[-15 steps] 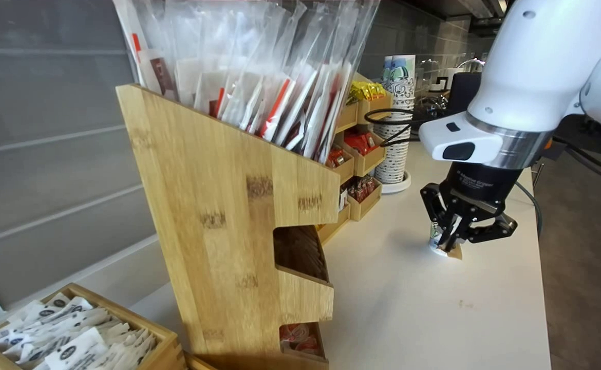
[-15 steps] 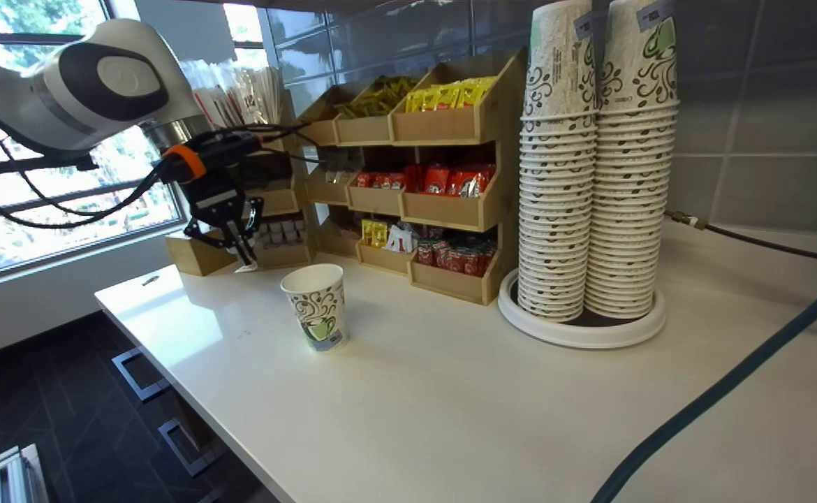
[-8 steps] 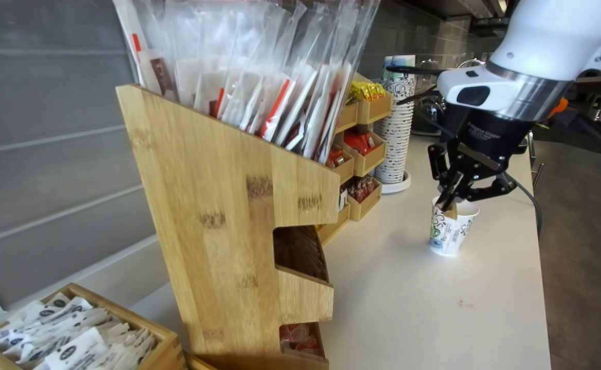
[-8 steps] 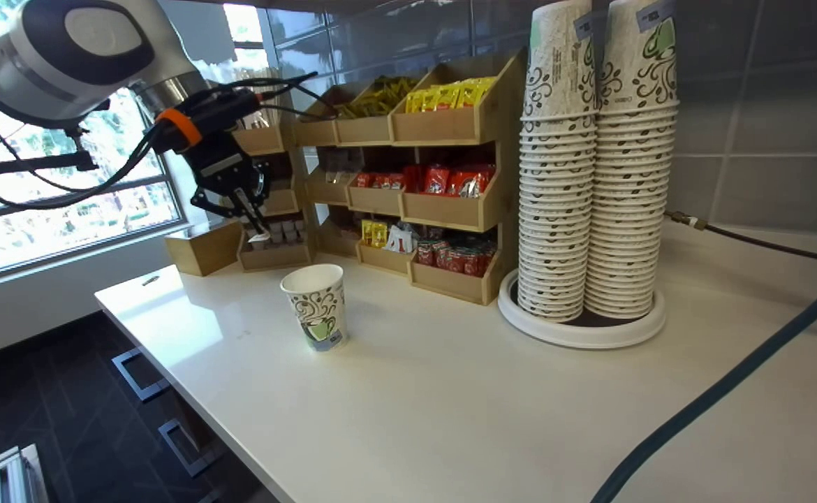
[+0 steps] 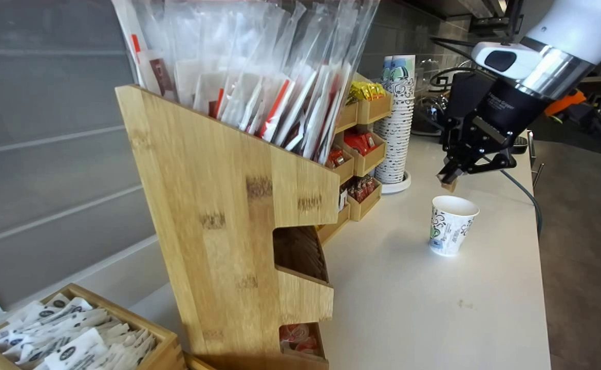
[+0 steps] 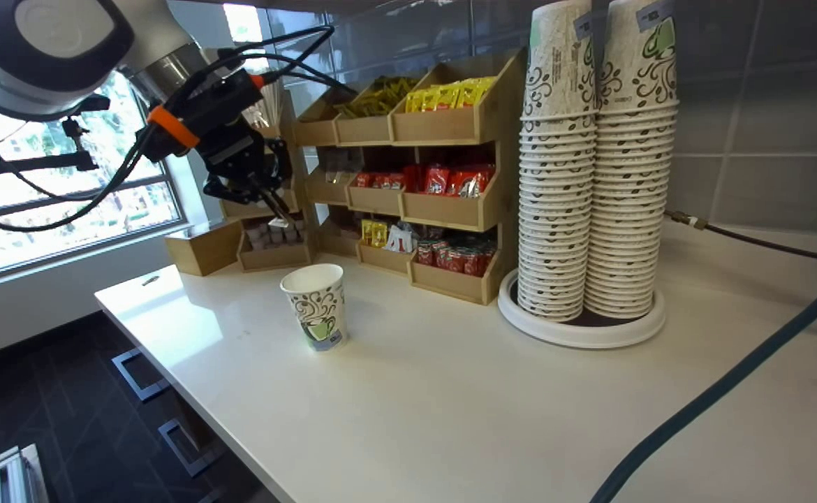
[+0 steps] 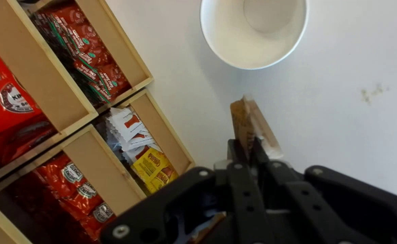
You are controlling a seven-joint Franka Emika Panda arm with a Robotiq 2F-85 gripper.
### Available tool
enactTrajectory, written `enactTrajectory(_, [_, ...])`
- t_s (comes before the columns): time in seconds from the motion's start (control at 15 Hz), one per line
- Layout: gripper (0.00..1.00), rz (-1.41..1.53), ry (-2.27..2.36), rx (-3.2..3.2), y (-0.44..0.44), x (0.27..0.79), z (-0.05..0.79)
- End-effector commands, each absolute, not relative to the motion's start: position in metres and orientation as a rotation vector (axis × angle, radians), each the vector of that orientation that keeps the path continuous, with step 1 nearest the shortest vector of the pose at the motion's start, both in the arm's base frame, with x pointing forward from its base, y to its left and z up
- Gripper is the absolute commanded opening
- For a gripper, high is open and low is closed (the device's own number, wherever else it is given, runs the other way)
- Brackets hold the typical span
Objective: Pick up the brown pack and put it down
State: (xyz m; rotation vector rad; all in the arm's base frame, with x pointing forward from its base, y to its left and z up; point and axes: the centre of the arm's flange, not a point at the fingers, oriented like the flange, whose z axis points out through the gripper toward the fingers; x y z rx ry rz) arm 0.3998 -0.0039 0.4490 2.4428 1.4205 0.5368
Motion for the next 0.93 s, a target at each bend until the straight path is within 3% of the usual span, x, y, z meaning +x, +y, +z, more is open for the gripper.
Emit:
enactTrajectory(0.0, [0.02, 0.683, 1.295, 2.517, -0.023, 0.377, 0.448])
enactTrajectory(0.47, [0.02, 0.818, 1.133, 2.651, -0.048, 0.367, 0.443])
enactTrajectory(0.53, [0.08, 0.744, 1.172, 2.631, -0.047, 0.384, 0.451])
enactTrajectory(0.87, [0.08, 0.764, 1.147, 2.648, -0.051, 0.384, 0.452])
